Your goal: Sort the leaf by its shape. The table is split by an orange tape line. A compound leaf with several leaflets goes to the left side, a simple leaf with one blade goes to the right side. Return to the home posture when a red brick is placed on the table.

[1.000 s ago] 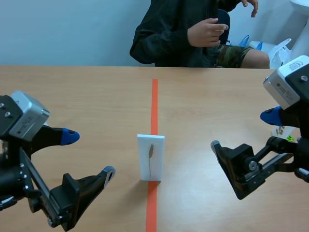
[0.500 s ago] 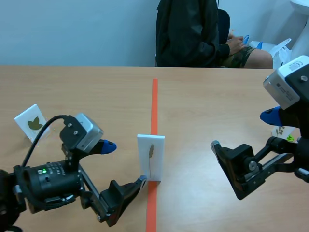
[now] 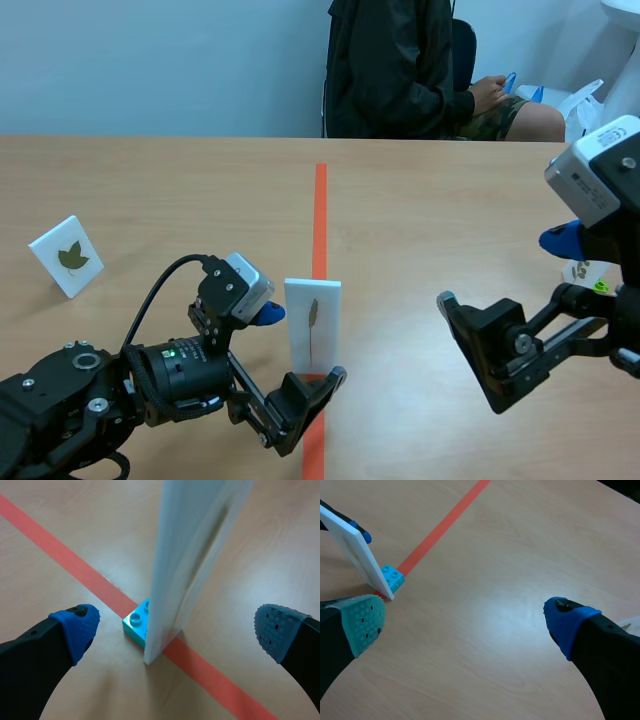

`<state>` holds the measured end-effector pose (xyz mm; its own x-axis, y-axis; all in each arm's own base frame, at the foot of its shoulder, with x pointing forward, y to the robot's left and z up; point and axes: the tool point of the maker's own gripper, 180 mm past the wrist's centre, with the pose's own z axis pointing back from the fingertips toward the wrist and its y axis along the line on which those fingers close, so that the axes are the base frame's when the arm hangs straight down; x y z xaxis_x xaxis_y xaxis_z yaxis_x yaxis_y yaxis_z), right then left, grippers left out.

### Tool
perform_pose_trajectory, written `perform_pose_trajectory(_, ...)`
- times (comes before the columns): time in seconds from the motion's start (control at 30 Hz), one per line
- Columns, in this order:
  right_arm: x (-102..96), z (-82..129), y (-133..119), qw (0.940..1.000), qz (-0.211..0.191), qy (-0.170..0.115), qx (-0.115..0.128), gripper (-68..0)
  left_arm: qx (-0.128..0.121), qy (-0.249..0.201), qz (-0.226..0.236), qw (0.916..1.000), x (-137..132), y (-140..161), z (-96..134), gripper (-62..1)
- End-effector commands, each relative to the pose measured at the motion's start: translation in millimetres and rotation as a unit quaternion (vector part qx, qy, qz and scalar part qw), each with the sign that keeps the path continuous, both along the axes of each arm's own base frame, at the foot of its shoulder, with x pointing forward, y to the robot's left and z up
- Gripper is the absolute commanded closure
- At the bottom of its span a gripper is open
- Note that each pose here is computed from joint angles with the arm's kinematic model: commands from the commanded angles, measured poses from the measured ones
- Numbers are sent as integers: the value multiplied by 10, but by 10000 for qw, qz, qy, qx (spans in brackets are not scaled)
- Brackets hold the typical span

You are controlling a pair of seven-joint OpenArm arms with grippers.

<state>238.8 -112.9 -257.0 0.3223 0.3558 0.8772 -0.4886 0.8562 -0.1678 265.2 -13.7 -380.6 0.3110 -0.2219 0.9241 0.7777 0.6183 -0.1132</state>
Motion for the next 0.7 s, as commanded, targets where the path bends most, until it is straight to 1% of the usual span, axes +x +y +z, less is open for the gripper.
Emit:
perform_pose_trajectory(0.0, 50, 69, -15, 9999, -17, -140, 15, -679, -186, -187, -5, 9997, 72, -65, 152, -623)
perform_pose_trajectory(0.2, 50, 69, -14, 9999, -21, -140, 21, -679, -188, -209, -16, 9996, 77, -68, 159, -623)
perform_pose_trajectory(0.3, 50, 69, -14, 9999, -21, -140, 21, -679, -192, -180, -101, 9996, 34, -116, 146, -623)
perform_pose_trajectory(0.43, 50, 69, -14, 9999, -21, -139, 21, -679, -265, -205, -180, 9993, -4, -175, 163, -623)
perform_pose_trajectory(0.57, 48, 64, -16, 9999, -24, -127, 14, -679, -276, -213, -181, 9992, -4, -177, 167, -623)
perform_pose_trajectory(0.67, 48, 64, -16, 9999, -24, -127, 16, -679, -300, -245, -160, 9991, 7, -175, 181, -482)
